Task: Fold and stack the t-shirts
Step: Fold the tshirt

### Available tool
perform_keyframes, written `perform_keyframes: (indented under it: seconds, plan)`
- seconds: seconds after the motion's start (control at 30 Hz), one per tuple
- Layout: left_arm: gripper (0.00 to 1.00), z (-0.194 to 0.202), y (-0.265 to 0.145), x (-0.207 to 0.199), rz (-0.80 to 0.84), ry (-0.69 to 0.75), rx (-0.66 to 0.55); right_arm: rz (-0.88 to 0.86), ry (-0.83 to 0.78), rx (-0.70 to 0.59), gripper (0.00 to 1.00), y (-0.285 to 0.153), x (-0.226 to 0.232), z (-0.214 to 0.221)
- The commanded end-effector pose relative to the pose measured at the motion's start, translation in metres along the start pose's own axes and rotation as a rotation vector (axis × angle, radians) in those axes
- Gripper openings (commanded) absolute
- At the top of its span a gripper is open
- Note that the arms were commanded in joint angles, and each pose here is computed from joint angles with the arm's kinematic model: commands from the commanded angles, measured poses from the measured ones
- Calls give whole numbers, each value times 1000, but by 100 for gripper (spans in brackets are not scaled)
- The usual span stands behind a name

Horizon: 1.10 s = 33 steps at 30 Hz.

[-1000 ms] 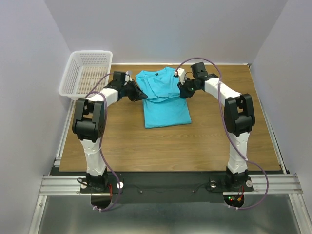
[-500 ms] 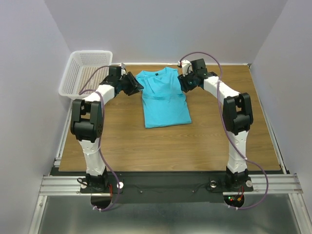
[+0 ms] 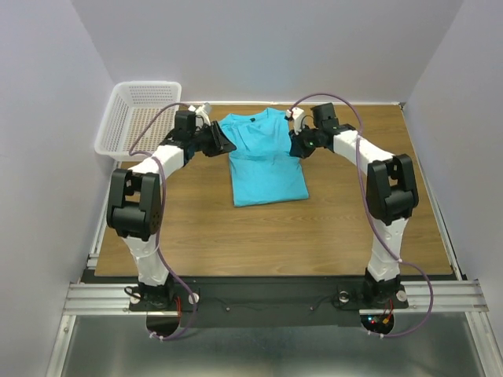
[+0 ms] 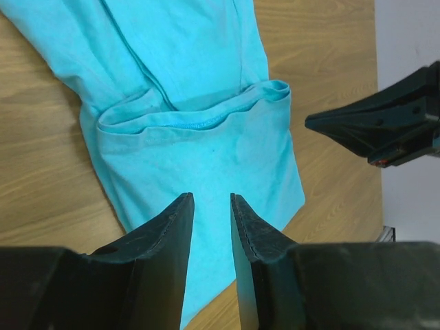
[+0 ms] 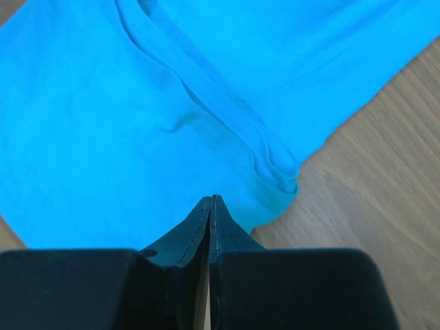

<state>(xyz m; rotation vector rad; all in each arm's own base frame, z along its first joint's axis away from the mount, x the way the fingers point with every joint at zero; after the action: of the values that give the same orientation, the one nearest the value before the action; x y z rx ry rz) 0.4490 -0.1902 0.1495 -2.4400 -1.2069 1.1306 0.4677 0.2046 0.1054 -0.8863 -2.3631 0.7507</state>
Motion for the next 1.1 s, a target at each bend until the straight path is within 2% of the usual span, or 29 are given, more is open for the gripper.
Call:
perform_keyframes:
  seconds: [0.0, 0.17, 0.4, 0.67, 0.83, 0.93, 0.97, 1.0, 1.03, 1.07]
  plan:
    - [38, 3, 13, -2, 63, 35, 12, 7, 23, -7, 5, 19, -14, -7]
    - [36, 10, 35, 6, 71, 4, 56, 101, 61, 12, 3, 32, -36, -3]
    - [36, 15, 56, 30, -13, -24, 79, 216, 92, 3, 1, 35, -61, -10]
    - [36, 24, 72, 55, -93, -64, 98, 249, 119, -32, 1, 38, -71, -25]
    - [42, 11, 69, 59, -142, -36, 58, 264, 127, -41, 3, 36, -74, -29]
    - [47, -14, 56, 48, -153, 23, 3, 226, 64, -58, 8, 17, -59, -38]
    - [47, -21, 52, 44, -150, 45, -11, 204, 42, -59, 15, 11, -52, -38]
    - [48, -30, 48, 41, -154, 78, -32, 161, -5, -108, 20, -11, -34, -56]
    - [49, -36, 43, 36, -152, 104, -48, 125, -17, -86, 25, -7, -30, -46]
    - [50, -53, 31, 24, -146, 146, -92, 93, -74, -96, 34, -23, -16, -46]
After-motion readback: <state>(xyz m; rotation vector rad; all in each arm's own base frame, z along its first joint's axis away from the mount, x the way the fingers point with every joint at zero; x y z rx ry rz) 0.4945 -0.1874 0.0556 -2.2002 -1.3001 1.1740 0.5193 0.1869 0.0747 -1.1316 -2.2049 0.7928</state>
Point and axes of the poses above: each gripper's point midway between its finger pads, its own y axis out along the fingers, its own x axis along the line the jaws close on, z = x × y, the point moved 1 cm from there along -y, back along the fingers, and after that the axes turned 13 degrees about y, right-handed, at the moved point
